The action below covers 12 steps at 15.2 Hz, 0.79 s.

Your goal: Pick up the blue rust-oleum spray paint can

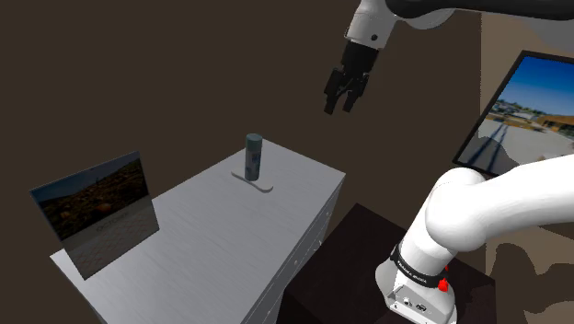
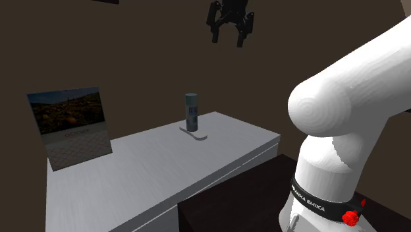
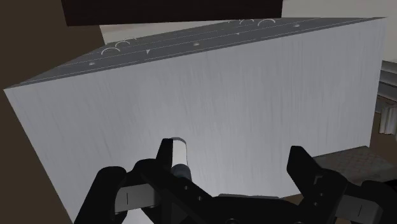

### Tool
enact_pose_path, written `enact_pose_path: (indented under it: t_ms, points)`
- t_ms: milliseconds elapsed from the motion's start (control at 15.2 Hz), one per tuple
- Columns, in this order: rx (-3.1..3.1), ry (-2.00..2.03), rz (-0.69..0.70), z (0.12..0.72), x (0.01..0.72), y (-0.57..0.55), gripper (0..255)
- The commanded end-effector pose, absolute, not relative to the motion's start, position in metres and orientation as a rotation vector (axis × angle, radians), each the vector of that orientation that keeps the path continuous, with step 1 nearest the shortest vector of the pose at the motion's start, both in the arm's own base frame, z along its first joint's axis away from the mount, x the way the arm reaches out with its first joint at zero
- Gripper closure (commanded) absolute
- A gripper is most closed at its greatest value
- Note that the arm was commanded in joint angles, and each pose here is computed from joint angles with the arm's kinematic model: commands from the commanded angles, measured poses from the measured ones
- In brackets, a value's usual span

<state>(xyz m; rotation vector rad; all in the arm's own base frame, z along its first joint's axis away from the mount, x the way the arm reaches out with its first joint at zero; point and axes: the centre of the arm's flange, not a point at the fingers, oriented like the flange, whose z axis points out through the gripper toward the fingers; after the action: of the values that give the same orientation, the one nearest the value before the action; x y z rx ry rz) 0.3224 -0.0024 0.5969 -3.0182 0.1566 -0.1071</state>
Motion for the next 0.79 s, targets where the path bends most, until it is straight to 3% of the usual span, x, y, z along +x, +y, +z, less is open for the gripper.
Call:
enact_pose_path:
  t_ms: [0,726]
  points:
    - [-3.018,0.157,-0.107,0.597,0.322,-0.002,0]
    - [-3.059,0.242,-0.061,0.526,0.453,-0.002,0]
